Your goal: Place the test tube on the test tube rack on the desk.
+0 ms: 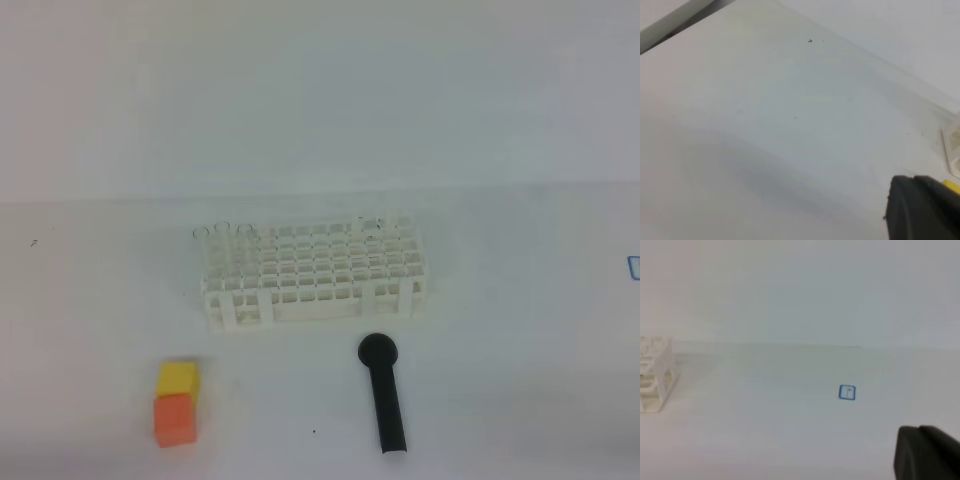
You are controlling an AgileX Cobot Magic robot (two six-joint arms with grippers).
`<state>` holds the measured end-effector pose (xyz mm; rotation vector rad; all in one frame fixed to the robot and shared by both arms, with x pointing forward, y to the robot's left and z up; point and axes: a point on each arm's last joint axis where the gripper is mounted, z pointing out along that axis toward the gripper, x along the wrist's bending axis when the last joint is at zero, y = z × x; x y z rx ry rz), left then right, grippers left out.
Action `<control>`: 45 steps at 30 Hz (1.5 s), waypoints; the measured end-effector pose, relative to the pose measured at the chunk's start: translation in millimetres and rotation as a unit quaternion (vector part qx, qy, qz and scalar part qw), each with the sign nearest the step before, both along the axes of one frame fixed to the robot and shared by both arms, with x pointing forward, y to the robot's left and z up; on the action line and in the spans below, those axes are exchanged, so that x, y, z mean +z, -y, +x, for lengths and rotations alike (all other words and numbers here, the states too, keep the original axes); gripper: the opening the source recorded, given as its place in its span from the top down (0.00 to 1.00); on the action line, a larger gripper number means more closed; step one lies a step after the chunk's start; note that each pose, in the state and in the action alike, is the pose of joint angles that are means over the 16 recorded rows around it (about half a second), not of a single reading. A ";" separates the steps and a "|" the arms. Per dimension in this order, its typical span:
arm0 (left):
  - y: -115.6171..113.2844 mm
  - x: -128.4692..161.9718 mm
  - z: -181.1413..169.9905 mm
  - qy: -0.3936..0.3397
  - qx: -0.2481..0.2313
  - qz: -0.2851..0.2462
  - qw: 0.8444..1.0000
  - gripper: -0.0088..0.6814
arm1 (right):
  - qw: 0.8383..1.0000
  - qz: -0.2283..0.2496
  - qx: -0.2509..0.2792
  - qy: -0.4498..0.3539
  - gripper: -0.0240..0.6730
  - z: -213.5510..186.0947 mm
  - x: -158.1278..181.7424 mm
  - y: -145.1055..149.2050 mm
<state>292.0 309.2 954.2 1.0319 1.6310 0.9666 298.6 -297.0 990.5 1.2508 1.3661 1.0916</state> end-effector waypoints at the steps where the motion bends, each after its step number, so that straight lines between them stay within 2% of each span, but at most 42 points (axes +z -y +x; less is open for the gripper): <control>1: 0.0 0.7 0.0 0.001 0.000 0.000 1.000 0.99 | 1.000 0.004 -0.003 -0.001 0.97 -0.7 -4.8 0.4; 12: -1.3 0.7 -0.3 0.001 0.011 0.002 1.000 0.99 | 0.999 0.013 -0.029 -0.041 0.97 -5.7 -37.6 4.6; 35: -2.2 1.4 -0.5 0.002 0.019 0.006 1.000 0.99 | 0.997 -0.001 -0.030 -0.066 0.97 -7.0 -41.7 5.3; 40: -0.1 1.3 -0.1 0.001 -0.002 0.006 1.000 0.99 | 0.997 -0.001 -0.030 -0.066 0.97 -7.0 -41.7 5.3; 45: 5.2 2.3 0.6 0.003 -0.055 0.019 0.998 0.99 | 0.997 -0.001 -0.030 -0.066 0.97 -7.0 -41.7 5.3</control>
